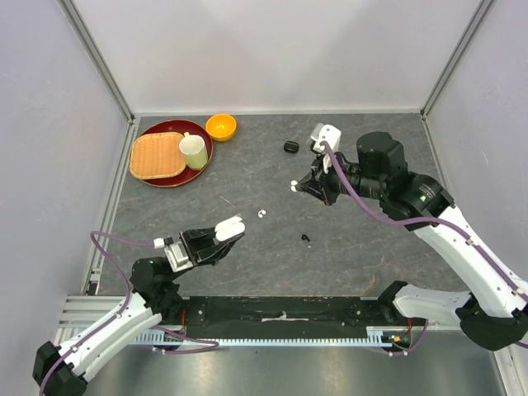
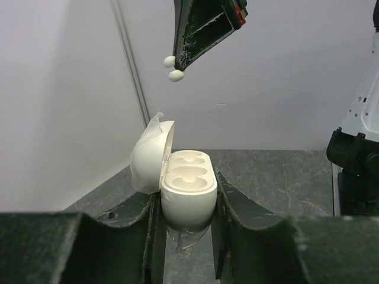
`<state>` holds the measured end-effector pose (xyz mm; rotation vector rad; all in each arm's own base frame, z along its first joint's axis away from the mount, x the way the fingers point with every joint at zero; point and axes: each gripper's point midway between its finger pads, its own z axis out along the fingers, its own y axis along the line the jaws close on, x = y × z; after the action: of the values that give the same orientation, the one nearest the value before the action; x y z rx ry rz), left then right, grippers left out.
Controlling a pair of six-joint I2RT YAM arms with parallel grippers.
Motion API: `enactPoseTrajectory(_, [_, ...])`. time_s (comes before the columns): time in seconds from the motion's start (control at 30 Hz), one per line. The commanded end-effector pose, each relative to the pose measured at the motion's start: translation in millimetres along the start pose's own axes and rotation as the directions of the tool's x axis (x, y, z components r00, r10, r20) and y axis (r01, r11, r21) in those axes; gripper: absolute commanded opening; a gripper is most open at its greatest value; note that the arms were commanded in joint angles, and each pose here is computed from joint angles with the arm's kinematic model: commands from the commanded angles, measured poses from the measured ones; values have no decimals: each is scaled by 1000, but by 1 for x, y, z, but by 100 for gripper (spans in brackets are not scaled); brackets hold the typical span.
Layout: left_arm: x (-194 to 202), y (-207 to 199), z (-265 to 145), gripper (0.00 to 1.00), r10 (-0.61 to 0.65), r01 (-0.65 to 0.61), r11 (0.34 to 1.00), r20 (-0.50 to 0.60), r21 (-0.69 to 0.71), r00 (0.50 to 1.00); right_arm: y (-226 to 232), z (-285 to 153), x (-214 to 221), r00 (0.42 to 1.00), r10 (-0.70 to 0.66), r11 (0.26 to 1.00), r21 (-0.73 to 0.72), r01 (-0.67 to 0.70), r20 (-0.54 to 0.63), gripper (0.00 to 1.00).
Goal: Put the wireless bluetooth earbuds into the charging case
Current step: Place the earbud in the charging case.
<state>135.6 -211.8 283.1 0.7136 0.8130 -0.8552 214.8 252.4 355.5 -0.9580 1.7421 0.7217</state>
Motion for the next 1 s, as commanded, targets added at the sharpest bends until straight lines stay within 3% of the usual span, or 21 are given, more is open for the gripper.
enactPoseTrajectory(0.0, [-7,-6,2,2,-13,12,999,25,35,1000,23,-3,0,997,-51,987,-153,42,-58,0])
enactPoseTrajectory(0.23, [0,-7,9,2,-14,14,998,-8,58,1000,41,-5,-11,988,-120,967,-238,95,-94,0])
enactPoseTrajectory(0.53, [9,-10,20,2,-53,57,994,-43,97,998,76,14,6,948,-263,932,-301,202,-179,0])
enactPoseTrajectory(0.97, [19,-22,26,2,-94,109,979,-94,172,991,110,43,26,879,-433,867,-358,346,-200,0])
